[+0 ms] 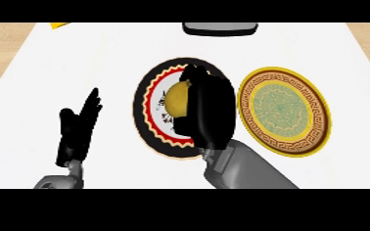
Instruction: Pick the lemon from the plate and place it in the plate
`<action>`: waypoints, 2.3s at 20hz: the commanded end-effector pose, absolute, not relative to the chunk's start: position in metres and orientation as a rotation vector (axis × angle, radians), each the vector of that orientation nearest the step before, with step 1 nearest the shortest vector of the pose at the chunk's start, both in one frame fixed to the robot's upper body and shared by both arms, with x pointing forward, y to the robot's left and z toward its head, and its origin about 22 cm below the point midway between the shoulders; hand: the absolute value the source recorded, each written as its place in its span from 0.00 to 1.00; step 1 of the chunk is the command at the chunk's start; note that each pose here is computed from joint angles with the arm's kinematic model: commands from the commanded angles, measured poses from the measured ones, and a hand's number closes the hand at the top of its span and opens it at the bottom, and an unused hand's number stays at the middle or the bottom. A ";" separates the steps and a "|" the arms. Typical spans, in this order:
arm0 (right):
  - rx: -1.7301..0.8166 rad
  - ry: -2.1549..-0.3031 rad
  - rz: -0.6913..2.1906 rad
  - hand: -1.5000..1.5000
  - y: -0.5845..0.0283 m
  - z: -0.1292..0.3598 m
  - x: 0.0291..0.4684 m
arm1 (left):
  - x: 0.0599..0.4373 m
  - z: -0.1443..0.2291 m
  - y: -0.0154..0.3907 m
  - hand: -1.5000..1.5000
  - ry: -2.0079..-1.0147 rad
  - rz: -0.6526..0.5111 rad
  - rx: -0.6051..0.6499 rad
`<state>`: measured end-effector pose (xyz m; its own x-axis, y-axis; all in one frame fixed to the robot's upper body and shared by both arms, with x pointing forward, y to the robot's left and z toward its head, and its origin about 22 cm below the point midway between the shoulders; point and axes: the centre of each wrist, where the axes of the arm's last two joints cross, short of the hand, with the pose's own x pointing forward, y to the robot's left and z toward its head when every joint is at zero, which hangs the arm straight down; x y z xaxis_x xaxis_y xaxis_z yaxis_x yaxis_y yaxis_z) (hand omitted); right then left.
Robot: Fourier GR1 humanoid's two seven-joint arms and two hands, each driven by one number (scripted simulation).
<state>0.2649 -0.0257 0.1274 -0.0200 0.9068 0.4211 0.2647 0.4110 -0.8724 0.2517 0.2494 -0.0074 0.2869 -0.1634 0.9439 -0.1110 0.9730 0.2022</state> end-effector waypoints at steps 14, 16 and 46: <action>-0.806 -1.100 0.931 1.00 -0.086 0.049 0.339 | 0.241 -0.019 0.258 0.50 -1.280 -0.036 0.244; -0.740 -1.098 0.940 0.00 -0.087 0.038 0.341 | 0.253 -0.015 0.245 0.50 -1.293 -0.034 0.240; -0.108 -1.731 0.336 0.00 -0.167 0.036 0.291 | 0.245 -0.006 0.258 0.50 -1.288 -0.035 0.239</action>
